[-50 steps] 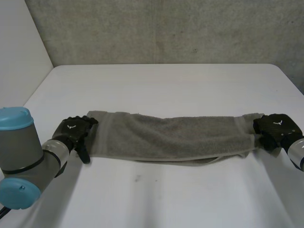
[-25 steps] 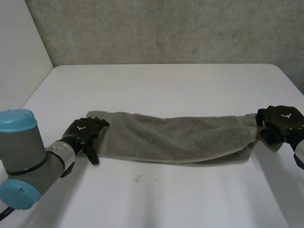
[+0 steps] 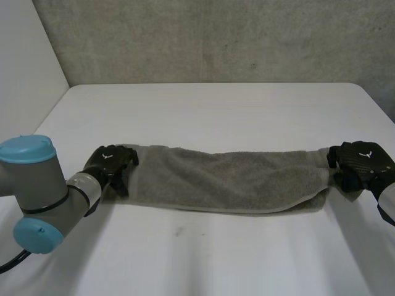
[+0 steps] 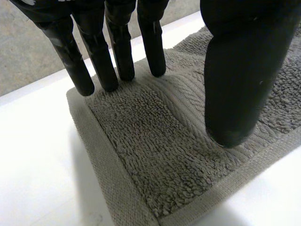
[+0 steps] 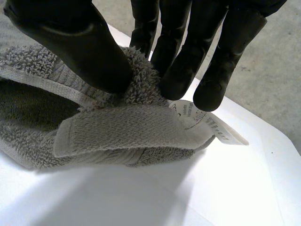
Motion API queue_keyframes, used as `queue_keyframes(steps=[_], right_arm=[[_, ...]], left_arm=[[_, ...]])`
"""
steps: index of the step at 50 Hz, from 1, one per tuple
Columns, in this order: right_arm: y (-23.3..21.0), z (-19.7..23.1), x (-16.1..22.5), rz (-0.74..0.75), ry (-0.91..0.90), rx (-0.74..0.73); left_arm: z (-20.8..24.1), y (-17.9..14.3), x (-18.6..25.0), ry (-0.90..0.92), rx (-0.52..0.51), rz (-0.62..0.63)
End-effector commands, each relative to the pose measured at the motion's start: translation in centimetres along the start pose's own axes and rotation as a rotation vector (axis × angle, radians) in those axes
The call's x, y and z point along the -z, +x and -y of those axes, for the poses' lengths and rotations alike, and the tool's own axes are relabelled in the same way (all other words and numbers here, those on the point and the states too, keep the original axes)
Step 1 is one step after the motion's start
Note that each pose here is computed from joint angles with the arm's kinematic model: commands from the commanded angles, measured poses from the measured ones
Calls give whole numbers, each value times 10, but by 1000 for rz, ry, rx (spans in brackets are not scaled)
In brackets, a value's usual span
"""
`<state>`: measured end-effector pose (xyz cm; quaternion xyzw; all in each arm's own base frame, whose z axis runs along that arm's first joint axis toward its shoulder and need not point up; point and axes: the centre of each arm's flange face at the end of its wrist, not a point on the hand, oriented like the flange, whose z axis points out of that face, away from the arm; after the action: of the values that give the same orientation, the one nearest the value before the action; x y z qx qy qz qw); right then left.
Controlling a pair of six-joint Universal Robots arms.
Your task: Fold the towel.
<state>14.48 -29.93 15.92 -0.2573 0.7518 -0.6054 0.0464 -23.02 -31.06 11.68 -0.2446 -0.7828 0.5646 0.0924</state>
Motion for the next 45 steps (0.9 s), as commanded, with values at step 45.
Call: queue_keyframes(steps=[45], right_arm=[[-3,-8,-1,9,-23,52]], left_arm=[[-9,-19,9,-84,-130,42]])
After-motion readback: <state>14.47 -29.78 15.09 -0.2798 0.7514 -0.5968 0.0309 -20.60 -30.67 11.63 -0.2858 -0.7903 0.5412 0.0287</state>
